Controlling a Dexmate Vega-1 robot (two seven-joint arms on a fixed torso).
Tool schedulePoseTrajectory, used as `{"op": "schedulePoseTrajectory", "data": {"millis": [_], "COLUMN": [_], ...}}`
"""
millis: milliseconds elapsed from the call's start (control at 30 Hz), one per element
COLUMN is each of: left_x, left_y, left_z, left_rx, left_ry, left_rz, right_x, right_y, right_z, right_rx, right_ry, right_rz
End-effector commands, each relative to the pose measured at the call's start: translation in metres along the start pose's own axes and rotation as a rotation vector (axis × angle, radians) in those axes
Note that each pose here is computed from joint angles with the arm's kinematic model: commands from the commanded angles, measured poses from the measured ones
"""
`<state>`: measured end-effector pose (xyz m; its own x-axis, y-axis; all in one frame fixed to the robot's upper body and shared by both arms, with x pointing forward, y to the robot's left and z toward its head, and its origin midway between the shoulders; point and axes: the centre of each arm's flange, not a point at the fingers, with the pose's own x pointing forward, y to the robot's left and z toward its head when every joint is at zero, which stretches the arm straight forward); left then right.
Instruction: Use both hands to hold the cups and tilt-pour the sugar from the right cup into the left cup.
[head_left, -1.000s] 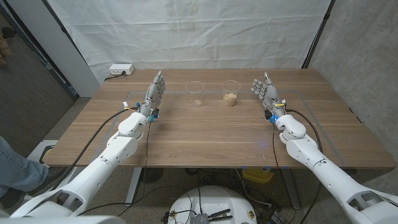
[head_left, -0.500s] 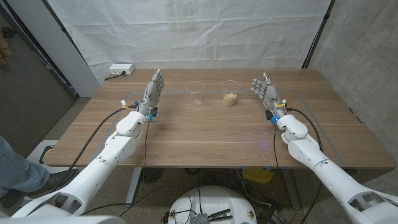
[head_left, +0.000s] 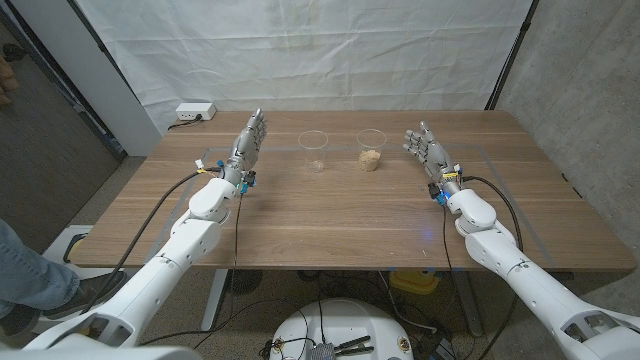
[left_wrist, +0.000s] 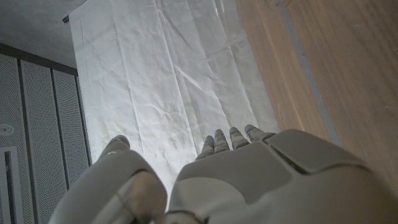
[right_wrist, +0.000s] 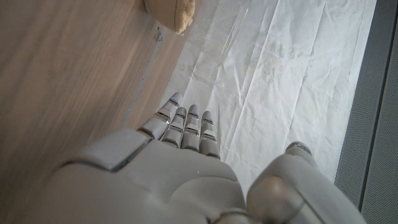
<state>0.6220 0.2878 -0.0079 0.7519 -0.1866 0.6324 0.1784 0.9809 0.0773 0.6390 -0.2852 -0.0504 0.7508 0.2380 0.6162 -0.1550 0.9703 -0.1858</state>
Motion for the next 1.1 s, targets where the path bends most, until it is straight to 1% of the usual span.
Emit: {"op": "schedulePoseTrajectory", "data": {"millis": [33, 67, 133, 300, 333, 467, 500, 533, 567, 733, 800, 867, 900, 1033, 1100], "left_x": [-0.011, -0.012, -0.013, -0.015, -0.015, -0.014, -0.014, -0.014, -0.014, -0.016, -0.016, -0.016, -0.016, -0.016, -0.016], "left_y": [-0.009, -0.010, -0.011, -0.013, -0.013, -0.013, -0.013, -0.013, -0.013, -0.012, -0.012, -0.012, -0.011, -0.011, -0.012], "left_z": [-0.001, -0.001, -0.001, 0.001, 0.001, 0.004, 0.005, 0.005, 0.005, 0.006, 0.006, 0.007, 0.007, 0.009, 0.009], "left_rx": [0.010, 0.008, 0.008, 0.010, 0.010, 0.008, 0.007, 0.006, 0.006, 0.007, 0.002, 0.003, 0.004, 0.004, 0.006], "left_ry": [0.009, 0.010, 0.010, 0.001, 0.001, -0.014, -0.016, -0.019, -0.020, -0.024, -0.026, -0.030, -0.031, -0.036, -0.036], "left_rz": [0.008, 0.008, 0.011, 0.012, 0.012, 0.012, 0.013, 0.013, 0.014, 0.021, 0.027, 0.031, 0.032, 0.035, 0.035], "right_x": [-0.002, -0.002, -0.001, 0.002, 0.002, 0.007, 0.007, 0.009, 0.010, 0.017, 0.020, 0.021, 0.022, 0.023, 0.024], "right_y": [0.003, 0.005, 0.005, 0.011, 0.011, 0.013, 0.014, 0.014, 0.014, 0.016, 0.015, 0.016, 0.016, 0.017, 0.016], "right_z": [0.004, 0.007, 0.008, 0.013, 0.013, 0.016, 0.017, 0.017, 0.018, 0.020, 0.021, 0.023, 0.024, 0.021, 0.019], "right_rx": [-0.165, -0.211, -0.227, -0.332, -0.333, -0.412, -0.437, -0.444, -0.464, -0.565, -0.560, -0.603, -0.606, -0.629, -0.614], "right_ry": [-0.018, -0.012, -0.008, 0.006, 0.007, 0.023, 0.019, 0.024, 0.034, 0.049, 0.059, 0.074, 0.087, 0.092, 0.087], "right_rz": [-0.024, -0.028, -0.012, -0.021, -0.021, -0.018, -0.031, -0.023, -0.024, -0.029, -0.013, -0.009, 0.000, -0.002, -0.004]}}
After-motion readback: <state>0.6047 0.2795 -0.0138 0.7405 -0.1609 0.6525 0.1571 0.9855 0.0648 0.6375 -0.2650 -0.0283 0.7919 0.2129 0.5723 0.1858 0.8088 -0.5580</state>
